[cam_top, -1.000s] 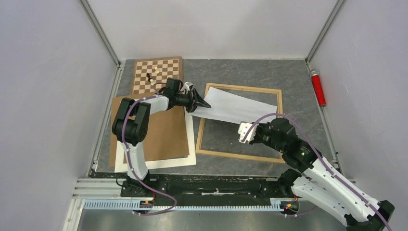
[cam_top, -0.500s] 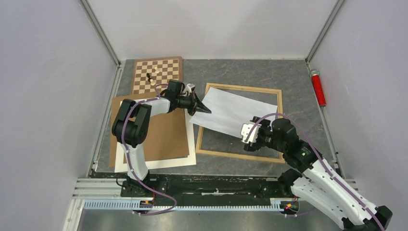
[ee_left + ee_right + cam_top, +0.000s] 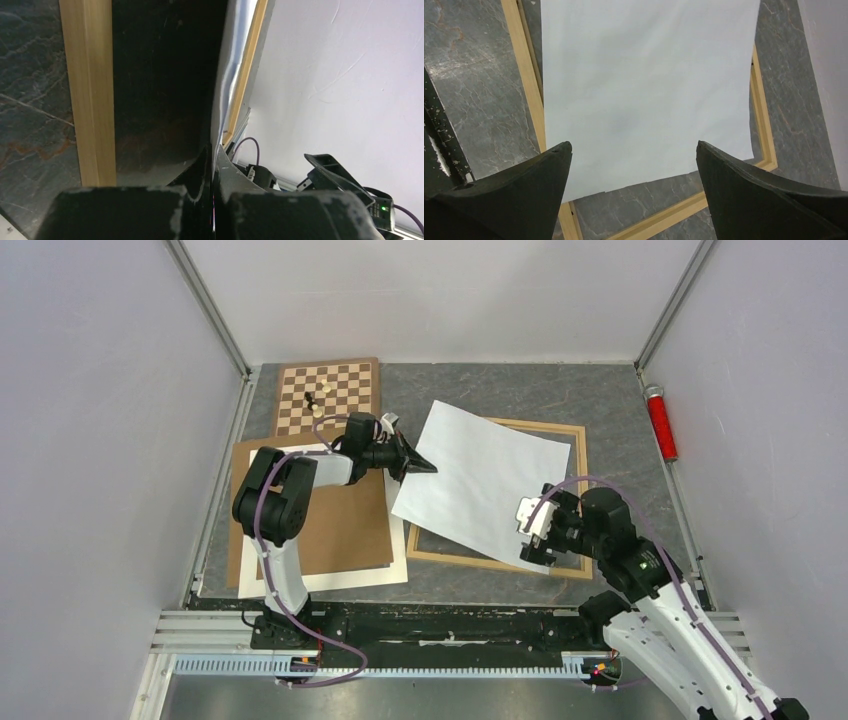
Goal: Put the photo into the frame
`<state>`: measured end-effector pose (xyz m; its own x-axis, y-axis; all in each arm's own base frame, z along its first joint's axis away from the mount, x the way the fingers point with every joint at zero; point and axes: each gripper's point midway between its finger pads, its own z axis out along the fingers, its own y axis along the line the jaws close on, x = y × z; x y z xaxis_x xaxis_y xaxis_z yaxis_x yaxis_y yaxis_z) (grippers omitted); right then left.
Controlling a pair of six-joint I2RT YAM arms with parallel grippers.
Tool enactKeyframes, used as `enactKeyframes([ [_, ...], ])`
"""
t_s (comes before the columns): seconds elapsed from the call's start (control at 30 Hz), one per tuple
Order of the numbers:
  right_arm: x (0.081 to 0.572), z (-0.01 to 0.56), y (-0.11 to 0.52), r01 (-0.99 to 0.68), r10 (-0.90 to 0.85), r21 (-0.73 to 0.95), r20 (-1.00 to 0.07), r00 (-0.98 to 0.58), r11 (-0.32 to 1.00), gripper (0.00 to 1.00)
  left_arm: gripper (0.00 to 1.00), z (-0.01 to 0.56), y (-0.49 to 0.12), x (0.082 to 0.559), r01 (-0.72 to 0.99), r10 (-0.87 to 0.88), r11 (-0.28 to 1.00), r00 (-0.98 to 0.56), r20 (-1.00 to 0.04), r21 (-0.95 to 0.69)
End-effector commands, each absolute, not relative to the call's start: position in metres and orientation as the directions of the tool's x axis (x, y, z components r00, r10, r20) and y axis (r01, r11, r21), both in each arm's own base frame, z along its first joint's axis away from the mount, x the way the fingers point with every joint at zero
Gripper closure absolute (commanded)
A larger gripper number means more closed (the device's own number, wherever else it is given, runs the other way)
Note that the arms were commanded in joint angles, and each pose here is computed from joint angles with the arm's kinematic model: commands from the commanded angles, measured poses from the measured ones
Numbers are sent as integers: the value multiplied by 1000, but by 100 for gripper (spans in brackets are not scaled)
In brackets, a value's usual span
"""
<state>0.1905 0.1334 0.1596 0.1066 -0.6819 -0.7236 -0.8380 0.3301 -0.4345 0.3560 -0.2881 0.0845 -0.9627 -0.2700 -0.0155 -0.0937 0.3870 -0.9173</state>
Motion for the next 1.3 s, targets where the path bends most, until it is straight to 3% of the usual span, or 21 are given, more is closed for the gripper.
enactKeyframes([
  [0.0,197,185,127,-794,-661,-467,-742,112,389,2,98,117,-294,375,24,-328,353,-933,-148,-935],
  [0.27,244,204,90,-582,-629,-484,-775,-61,653,2,98,109,-300,376,39,-365,385,-911,-191,-922],
  [0.5,266,203,62,-436,-581,-463,-792,-186,771,3,98,111,-299,379,20,-439,399,-874,-210,-917],
  [0.8,277,190,36,-337,-540,-446,-794,-278,829,4,98,112,-298,380,24,-498,408,-832,-245,-912],
  [1.27,296,176,-2,-184,-369,-320,-830,-418,929,3,98,97,-307,378,-30,-537,411,-815,-216,-911],
])
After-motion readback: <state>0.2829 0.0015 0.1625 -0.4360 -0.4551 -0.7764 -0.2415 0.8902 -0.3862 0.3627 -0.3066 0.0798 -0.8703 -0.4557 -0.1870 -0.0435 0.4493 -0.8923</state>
